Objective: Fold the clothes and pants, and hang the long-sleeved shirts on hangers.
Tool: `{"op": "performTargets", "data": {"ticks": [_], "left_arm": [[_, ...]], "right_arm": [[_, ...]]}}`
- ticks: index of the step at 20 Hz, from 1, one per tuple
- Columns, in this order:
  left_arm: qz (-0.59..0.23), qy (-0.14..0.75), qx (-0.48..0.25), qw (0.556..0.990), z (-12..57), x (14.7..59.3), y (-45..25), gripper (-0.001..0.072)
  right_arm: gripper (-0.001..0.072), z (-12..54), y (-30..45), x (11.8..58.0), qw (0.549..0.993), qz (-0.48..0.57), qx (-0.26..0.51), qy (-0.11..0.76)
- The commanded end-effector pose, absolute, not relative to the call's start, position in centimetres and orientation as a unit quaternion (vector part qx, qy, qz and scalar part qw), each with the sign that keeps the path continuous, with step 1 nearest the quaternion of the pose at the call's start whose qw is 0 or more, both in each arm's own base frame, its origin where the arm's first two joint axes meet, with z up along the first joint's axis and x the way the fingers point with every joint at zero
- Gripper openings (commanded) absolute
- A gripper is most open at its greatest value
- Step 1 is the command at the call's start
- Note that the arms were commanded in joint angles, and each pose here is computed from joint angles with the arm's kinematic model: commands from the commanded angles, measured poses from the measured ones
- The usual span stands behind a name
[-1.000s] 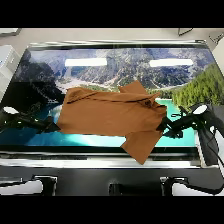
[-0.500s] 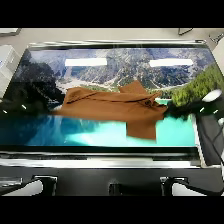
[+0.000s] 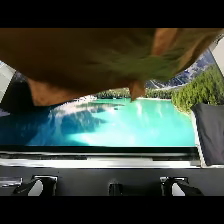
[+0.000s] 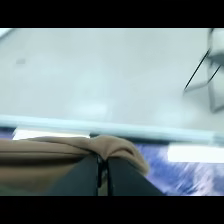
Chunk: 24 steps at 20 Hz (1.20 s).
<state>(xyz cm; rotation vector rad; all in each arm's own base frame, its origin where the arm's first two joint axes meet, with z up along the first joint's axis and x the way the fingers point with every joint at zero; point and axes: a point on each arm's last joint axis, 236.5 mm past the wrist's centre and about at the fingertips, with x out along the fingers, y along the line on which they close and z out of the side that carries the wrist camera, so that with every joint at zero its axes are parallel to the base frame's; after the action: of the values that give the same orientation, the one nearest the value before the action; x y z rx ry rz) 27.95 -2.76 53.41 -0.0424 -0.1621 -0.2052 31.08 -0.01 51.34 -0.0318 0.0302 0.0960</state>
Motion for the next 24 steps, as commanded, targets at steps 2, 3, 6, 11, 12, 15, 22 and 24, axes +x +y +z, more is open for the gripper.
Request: {"op": "performTargets", "data": {"ticks": [2, 3, 6, 11, 12, 15, 22, 24], "left_arm": [[-0.08, -0.219, 0.008, 0.972, 60.4, 17.3, -5.2, 0.0019], [-0.079, -0.23, 0.004, 0.97, 60.8, 16.6, -5.3, 0.0019], [-0.082, -0.219, -0.001, 0.972, 60.3, 17.1, -5.3, 0.002], [-0.125, 0.007, -0.021, 0.992, 50.1, 26.1, -4.6, 0.0019], [-0.137, 0.083, -0.043, 0.986, 46.1, 28.6, -4.2, 0.002], [-0.17, 0.291, -0.124, 0.933, 31.9, 35.9, -3.4, 0.002], [-0.137, 0.549, -0.269, 0.78, 1.2, 42.2, -4.0, 0.002], [-0.121, 0.545, -0.28, 0.781, -1.0, 45.0, -2.9, 0.002]], "right_arm": [[0.005, 59.0, 1.5, 19.3, 0.99, 0.003, -0.055, -0.126], [0.005, 60.4, 1.4, 17.9, 0.986, -0.008, -0.051, -0.157], [0.005, 62.3, 0.4, 16.0, 0.979, -0.034, -0.031, -0.201], [0.005, 50.2, -1.4, 24.9, 0.998, -0.022, 0.004, 0.064], [0.005, 44.7, -1.7, 27.3, 0.985, -0.01, 0.027, 0.171], [0.0049, 26.4, -0.6, 32.7, 0.874, 0.057, 0.092, 0.473], [0.0049, -0.5, 6.5, 43.2, 0.766, 0.046, 0.169, 0.618], [0.0049, -1.7, 7.4, 48.1, 0.793, 0.055, 0.183, 0.579]]}}
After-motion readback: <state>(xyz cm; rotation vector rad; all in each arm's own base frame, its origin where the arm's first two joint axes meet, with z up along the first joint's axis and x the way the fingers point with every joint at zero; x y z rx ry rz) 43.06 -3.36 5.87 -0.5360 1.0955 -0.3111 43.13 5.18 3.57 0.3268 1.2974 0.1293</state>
